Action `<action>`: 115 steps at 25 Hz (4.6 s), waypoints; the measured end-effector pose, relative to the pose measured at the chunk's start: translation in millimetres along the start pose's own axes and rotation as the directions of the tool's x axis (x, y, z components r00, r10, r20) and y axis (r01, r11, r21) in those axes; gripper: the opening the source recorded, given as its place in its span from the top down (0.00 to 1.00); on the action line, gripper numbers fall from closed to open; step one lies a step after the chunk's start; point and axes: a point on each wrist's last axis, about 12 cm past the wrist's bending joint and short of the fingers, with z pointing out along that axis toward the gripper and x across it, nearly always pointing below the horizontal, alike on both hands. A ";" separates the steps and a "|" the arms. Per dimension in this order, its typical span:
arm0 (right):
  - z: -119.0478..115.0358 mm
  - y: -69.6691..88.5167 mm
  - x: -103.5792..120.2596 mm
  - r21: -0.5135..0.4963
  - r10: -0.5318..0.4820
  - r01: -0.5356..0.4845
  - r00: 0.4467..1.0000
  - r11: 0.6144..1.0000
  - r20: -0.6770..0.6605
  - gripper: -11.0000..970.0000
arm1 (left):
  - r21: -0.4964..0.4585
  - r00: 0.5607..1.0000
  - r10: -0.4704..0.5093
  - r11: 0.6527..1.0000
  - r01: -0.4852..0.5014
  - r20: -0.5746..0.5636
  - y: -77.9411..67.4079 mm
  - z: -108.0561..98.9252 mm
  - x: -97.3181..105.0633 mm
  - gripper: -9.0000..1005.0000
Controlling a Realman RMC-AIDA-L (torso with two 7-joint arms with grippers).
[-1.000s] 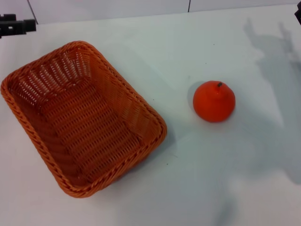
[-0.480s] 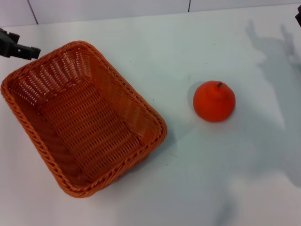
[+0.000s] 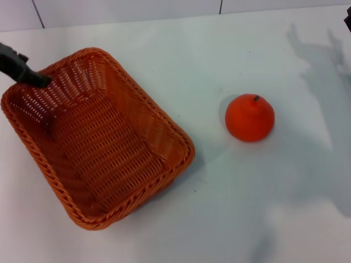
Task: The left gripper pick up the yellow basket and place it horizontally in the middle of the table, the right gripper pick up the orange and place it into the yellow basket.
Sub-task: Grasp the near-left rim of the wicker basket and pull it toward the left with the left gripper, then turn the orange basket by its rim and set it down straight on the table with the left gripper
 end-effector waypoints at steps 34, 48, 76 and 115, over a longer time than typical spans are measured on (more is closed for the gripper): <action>3.5 1.8 -0.1 -0.010 -0.003 0.003 1.000 1.000 0.016 0.03 | -0.013 0.997 -0.063 0.998 0.063 -0.034 -11.9 13.3 -16.6 0.70; 6.6 -2.2 0.2 0.005 -0.004 0.004 1.000 1.000 0.016 0.03 | 0.050 0.924 -0.351 0.936 0.348 0.152 3.0 -26.7 -13.1 0.79; 11.0 -1.2 -0.5 -0.011 -0.004 0.005 0.999 1.000 0.035 0.03 | 0.481 0.248 -0.874 0.444 0.756 0.418 -10.8 -28.3 105.8 0.79; 16.5 3.6 -1.7 -0.035 -0.025 0.028 0.997 0.999 0.078 0.03 | 0.465 0.264 -0.914 0.386 0.797 0.308 -54.9 47.1 124.8 0.70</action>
